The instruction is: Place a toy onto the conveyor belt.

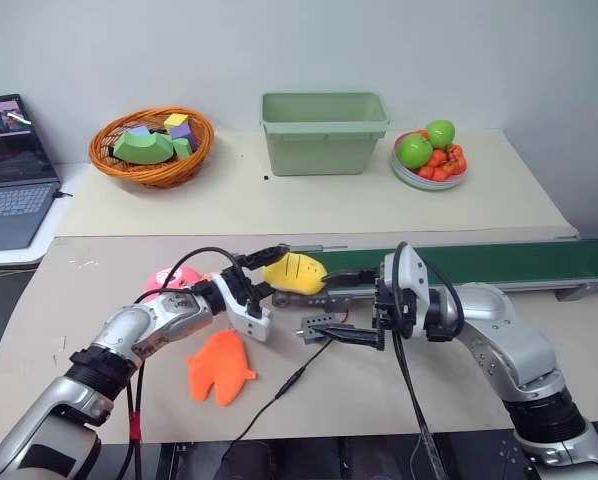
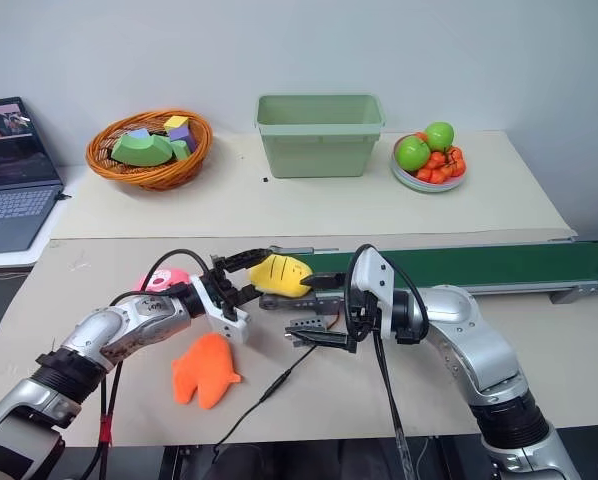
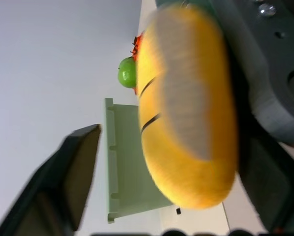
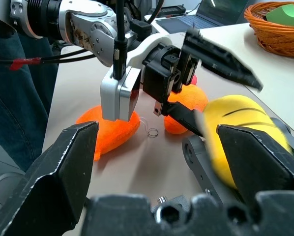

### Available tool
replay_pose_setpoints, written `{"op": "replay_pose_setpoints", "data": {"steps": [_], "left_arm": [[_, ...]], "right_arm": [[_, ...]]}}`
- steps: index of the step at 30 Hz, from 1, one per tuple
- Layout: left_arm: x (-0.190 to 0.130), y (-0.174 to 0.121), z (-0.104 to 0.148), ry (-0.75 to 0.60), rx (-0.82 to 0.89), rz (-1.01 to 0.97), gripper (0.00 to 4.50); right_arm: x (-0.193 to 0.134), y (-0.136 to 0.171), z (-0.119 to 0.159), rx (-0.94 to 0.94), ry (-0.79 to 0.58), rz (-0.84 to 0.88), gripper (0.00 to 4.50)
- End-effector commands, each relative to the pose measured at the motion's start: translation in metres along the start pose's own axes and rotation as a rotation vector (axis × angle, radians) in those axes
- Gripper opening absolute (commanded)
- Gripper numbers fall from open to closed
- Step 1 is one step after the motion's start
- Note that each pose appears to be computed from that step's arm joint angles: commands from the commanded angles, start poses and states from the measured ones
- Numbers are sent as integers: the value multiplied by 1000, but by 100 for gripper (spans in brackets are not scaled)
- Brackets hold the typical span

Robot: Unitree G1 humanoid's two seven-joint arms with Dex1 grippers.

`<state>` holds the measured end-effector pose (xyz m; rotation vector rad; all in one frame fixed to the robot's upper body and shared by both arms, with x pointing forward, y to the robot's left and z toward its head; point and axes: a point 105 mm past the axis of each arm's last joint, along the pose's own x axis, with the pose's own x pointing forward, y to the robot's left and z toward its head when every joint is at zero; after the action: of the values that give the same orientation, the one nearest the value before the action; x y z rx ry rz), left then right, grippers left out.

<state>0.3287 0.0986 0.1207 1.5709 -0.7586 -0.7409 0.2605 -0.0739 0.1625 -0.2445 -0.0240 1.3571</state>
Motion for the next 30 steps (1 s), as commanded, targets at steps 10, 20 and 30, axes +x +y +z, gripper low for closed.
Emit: {"op": "replay_pose_setpoints", "data": {"steps": [10,20,30], "left_arm": [[-9,17,-22,99,-174,21,445],[-31,28,-37,139,-894,-67,445],[-46,44,-14,-80,-1420,-207,445]], "right_arm": [[-2,-1,13,-39,-40,-9,450],[-4,-4,11,-43,-30,-20,450],[-6,-7,11,-44,-27,-32,450]]}}
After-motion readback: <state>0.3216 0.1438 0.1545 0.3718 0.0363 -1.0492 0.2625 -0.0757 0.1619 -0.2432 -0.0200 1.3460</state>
